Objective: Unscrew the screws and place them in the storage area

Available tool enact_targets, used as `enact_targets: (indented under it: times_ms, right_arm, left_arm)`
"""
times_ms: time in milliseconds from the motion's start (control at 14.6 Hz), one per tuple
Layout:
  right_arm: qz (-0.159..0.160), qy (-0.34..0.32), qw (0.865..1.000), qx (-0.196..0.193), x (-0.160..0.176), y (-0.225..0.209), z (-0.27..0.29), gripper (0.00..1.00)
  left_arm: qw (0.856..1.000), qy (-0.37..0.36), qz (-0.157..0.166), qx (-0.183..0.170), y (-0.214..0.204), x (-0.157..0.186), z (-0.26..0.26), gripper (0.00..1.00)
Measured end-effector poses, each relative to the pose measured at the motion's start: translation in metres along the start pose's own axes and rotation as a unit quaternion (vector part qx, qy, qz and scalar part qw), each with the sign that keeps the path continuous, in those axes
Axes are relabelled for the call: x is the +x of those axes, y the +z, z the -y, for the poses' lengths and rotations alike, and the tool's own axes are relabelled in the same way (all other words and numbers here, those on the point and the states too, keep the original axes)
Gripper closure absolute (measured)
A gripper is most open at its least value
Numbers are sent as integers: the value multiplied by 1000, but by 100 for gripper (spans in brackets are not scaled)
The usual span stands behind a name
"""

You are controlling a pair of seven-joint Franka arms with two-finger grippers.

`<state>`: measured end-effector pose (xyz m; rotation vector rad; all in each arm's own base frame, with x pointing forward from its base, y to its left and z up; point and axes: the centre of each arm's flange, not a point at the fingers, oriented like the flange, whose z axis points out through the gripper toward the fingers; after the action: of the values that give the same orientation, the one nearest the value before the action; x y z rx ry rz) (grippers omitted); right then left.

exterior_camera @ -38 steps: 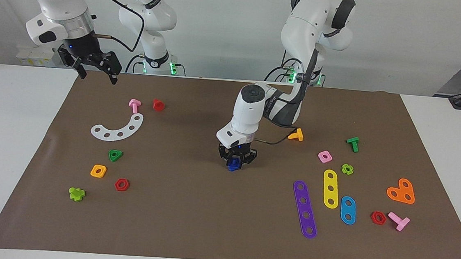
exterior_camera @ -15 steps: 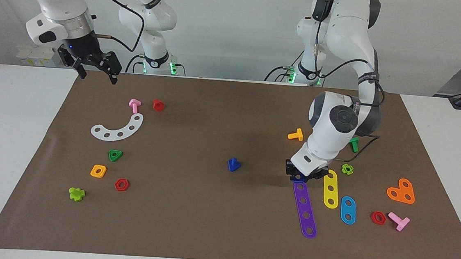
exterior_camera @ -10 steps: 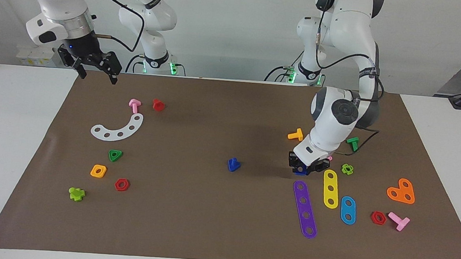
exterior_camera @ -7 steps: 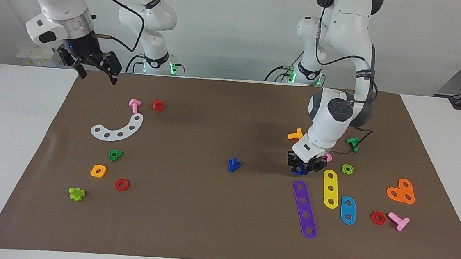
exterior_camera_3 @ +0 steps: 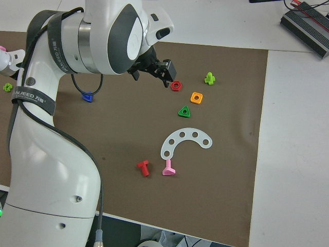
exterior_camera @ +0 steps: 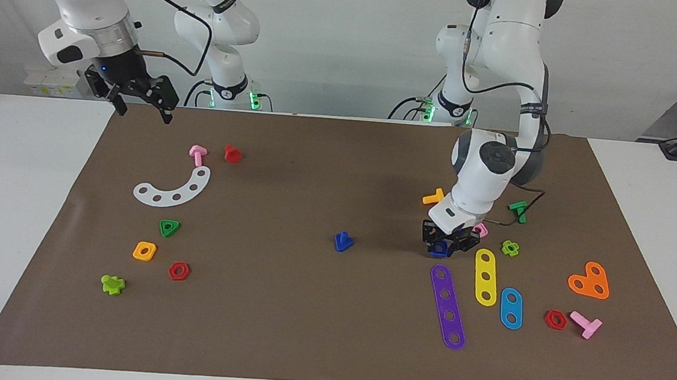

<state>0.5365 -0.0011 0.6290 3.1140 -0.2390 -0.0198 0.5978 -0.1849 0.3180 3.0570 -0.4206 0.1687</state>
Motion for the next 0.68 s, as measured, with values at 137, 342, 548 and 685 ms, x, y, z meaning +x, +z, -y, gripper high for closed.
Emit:
enact_targets:
  times_ms: [137, 342, 548, 685]
  right_arm:
    - [0, 0, 1000, 0, 0, 0, 0, 0]
    - [0, 0, 1000, 0, 0, 0, 0, 0]
    - [0, 0, 1000, 0, 0, 0, 0, 0]
    - [0, 0, 1000, 0, 0, 0, 0, 0]
  left_arm:
    - [1000, 8, -1, 1, 0, 0, 5, 16]
    - [1000, 6, -10, 2, -8, 2, 17, 0]
    - [1000, -9, -28, 5, -30, 7, 37, 0]
    - [999, -27, -26, 7, -49, 9, 62, 0]
